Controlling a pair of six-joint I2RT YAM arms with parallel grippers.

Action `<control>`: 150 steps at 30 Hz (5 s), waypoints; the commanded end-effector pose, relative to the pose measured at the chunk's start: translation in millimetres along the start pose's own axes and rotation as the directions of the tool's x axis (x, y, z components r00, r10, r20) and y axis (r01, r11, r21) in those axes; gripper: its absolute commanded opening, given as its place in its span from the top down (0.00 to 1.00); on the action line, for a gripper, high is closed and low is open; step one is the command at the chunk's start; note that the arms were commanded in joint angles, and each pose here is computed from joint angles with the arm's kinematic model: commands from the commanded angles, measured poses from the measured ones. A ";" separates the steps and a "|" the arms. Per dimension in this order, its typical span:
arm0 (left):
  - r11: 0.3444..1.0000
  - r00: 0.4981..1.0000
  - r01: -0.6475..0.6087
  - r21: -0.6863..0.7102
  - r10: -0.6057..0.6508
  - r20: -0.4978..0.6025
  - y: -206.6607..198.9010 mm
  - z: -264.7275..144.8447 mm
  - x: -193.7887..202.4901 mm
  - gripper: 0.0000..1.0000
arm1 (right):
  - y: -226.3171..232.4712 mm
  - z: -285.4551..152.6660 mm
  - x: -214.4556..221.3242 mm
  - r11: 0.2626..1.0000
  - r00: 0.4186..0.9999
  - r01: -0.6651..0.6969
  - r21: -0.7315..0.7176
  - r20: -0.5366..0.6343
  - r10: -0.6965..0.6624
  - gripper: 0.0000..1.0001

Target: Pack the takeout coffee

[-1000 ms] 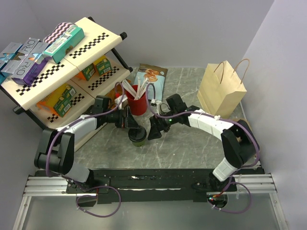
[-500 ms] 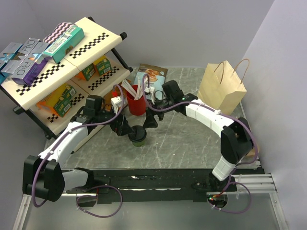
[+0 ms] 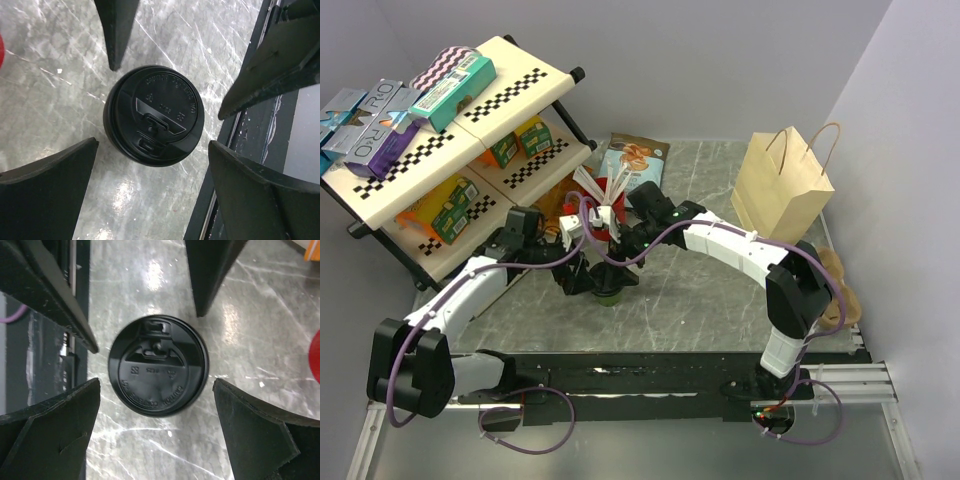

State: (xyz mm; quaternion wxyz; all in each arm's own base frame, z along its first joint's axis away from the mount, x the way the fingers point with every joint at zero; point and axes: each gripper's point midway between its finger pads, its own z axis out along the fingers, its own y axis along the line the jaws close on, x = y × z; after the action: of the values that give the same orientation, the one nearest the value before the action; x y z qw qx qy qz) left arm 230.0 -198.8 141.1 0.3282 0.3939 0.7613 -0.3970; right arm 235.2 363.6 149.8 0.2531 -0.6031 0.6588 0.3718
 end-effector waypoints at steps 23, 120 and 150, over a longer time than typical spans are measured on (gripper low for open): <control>0.999 0.999 -0.038 -0.033 0.037 -0.017 8.7 33.1 13.5 0.09 | 6.1 27.2 17.0 0.992 0.990 0.127 0.012 -0.068 -0.126 0.00; 0.989 0.987 -0.138 -0.057 0.142 0.069 -27.1 9.1 -38.3 0.02 | -39.6 -6.3 91.9 0.898 0.882 0.436 0.065 -0.232 -0.411 0.30; 0.969 0.967 -0.232 0.088 0.240 -0.090 -36.2 36.2 -26.2 0.01 | 11.7 -0.3 26.7 0.994 0.950 0.101 -0.037 0.301 -0.085 0.40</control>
State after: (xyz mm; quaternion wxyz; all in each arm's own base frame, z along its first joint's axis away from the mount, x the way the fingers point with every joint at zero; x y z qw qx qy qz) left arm 219.8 -252.1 153.2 0.3261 0.5059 0.7102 -0.3651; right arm 213.5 330.0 98.8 0.2900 -0.5857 0.6238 0.4286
